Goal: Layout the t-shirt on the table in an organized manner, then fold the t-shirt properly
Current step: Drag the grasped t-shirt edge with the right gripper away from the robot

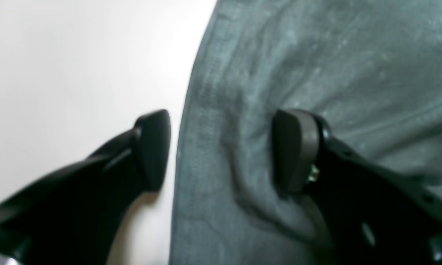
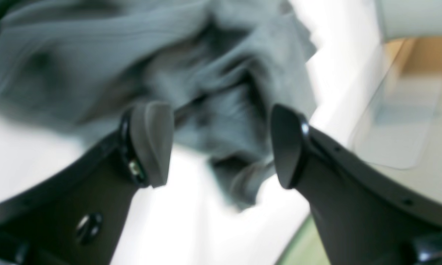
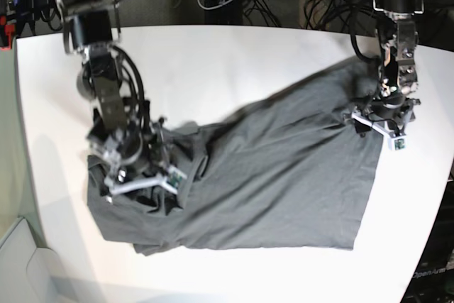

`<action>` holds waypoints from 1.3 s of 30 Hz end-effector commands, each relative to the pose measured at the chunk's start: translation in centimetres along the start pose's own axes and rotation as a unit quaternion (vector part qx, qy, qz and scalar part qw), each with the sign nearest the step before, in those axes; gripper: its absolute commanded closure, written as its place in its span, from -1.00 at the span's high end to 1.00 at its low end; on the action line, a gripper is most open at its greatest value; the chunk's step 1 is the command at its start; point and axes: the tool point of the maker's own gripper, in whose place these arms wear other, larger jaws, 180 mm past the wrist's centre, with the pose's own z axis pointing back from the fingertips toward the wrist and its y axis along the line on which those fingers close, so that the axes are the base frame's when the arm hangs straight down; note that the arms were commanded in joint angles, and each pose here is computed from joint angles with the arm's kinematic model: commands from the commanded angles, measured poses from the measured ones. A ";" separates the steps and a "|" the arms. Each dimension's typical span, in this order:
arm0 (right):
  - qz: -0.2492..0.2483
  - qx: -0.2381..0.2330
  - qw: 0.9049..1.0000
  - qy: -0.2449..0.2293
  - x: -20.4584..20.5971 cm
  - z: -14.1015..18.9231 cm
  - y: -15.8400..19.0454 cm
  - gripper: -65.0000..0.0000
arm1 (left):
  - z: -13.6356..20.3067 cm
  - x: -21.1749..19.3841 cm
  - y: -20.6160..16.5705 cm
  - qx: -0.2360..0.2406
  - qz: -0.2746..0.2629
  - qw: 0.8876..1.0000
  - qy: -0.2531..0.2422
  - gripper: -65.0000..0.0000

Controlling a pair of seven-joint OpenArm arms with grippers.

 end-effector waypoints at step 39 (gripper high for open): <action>-0.018 0.049 0.999 -0.003 -1.4 -2.6 2.9 -1.00 | 0.0 -0.4 0.7 0.013 -0.008 1.000 0.016 0.30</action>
